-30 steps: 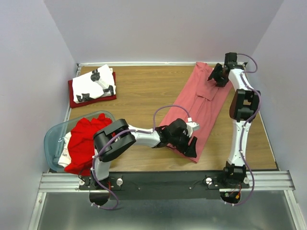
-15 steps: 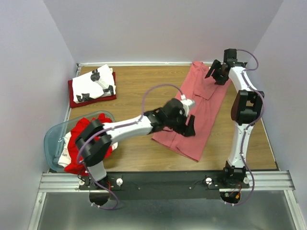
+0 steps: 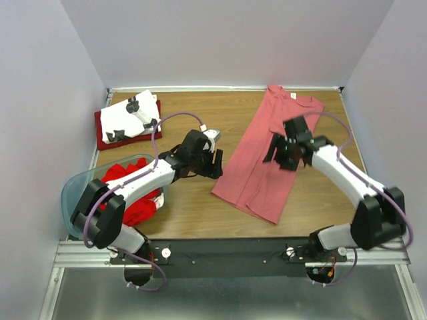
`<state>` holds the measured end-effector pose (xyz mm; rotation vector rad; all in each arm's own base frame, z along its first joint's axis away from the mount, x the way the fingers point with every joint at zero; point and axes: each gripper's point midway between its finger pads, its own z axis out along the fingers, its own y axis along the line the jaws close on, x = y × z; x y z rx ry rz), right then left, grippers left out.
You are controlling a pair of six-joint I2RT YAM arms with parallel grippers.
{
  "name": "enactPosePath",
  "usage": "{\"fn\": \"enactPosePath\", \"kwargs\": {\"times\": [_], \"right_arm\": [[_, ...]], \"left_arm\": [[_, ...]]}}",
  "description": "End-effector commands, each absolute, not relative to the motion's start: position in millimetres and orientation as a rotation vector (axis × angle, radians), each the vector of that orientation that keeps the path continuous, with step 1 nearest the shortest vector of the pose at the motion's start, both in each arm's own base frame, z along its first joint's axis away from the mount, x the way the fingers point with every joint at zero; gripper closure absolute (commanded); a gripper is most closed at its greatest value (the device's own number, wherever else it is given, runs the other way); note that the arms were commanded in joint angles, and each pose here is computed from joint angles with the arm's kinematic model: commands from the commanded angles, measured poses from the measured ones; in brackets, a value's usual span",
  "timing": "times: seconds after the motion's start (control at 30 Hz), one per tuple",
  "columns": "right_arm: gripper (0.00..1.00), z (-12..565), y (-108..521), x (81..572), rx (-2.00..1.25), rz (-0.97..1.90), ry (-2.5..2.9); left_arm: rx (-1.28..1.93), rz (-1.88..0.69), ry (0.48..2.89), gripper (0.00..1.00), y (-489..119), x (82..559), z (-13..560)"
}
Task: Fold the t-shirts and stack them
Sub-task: Fold the tshirt
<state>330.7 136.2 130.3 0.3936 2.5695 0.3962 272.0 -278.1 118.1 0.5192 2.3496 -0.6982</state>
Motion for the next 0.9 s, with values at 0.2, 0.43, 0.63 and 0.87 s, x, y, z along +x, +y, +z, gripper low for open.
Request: {"fn": "enactPosePath", "kwargs": {"times": [0.2,0.43,0.63,0.87], "right_arm": [[0.28,85.6,136.8,173.4,0.849,0.334,2.637],[0.30,65.7,148.8,130.4,0.911,0.213,2.698],[0.31,56.3,135.2,115.5,1.045,0.184,2.654],[0.31,43.5,126.3,109.4,1.113,0.152,2.631]], "left_arm": [[0.502,-0.562,2.467,0.29,-233.8,255.1,66.8],[0.539,-0.591,2.452,0.30,-238.5,254.8,61.0],[0.577,-0.658,2.391,0.30,-250.0,258.2,74.0],[0.644,-0.681,2.380,0.30,-254.1,256.1,67.2]]}}
